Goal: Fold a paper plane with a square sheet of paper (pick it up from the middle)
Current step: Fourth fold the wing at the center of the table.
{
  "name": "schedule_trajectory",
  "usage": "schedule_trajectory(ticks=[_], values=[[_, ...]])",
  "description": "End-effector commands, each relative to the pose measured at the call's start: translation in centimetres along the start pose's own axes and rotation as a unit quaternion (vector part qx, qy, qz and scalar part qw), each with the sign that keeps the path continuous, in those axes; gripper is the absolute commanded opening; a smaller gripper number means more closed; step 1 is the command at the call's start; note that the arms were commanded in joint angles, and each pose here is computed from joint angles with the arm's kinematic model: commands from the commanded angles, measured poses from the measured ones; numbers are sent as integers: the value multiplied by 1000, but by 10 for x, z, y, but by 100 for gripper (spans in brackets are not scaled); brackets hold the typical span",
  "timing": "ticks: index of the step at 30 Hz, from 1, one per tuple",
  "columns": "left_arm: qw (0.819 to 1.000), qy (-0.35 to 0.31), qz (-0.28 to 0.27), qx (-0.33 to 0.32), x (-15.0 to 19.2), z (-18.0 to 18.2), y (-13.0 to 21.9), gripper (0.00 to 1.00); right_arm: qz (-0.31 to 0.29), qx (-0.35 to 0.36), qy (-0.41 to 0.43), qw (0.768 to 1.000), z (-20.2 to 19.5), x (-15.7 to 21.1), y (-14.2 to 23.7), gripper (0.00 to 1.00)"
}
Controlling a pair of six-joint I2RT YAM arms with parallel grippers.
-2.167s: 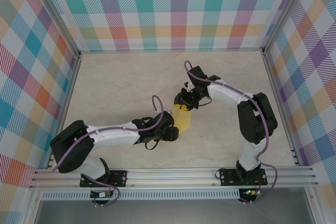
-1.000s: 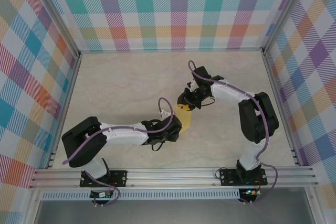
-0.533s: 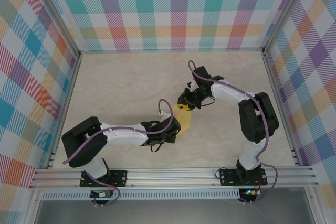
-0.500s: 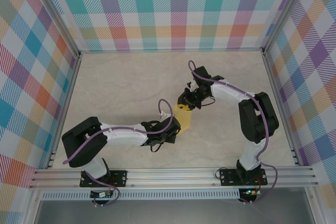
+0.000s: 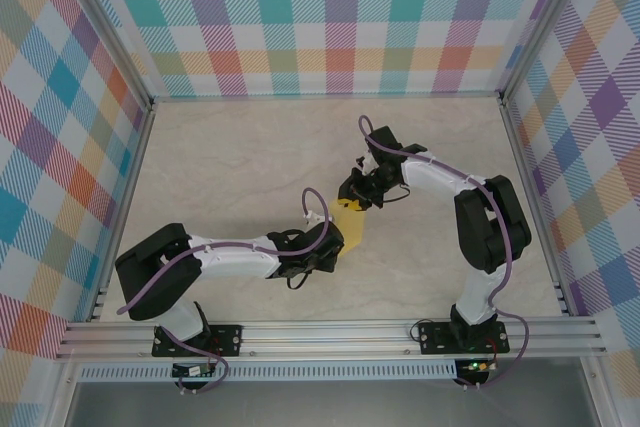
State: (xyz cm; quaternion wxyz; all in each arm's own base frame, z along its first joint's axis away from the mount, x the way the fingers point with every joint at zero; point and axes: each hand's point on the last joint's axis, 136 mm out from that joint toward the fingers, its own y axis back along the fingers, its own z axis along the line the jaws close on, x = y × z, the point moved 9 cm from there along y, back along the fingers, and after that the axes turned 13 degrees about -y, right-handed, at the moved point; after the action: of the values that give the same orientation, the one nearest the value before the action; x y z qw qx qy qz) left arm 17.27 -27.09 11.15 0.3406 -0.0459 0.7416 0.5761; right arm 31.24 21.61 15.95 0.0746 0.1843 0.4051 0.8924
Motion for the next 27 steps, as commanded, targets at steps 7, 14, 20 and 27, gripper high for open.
schedule_trajectory(ticks=[7,14,20,27], values=[[1000,-12,-8,19,3,-3,5,30,12,0,-4,1000,-6,2,-2,24],[999,-20,-11,35,2,-5,7,34,12,1,-5,1000,-7,2,-2,24],[999,-25,-9,32,3,-5,8,33,12,1,-4,1000,-7,3,-2,25],[999,-25,-8,30,3,-4,7,26,12,1,-5,1000,-7,2,-2,25]])
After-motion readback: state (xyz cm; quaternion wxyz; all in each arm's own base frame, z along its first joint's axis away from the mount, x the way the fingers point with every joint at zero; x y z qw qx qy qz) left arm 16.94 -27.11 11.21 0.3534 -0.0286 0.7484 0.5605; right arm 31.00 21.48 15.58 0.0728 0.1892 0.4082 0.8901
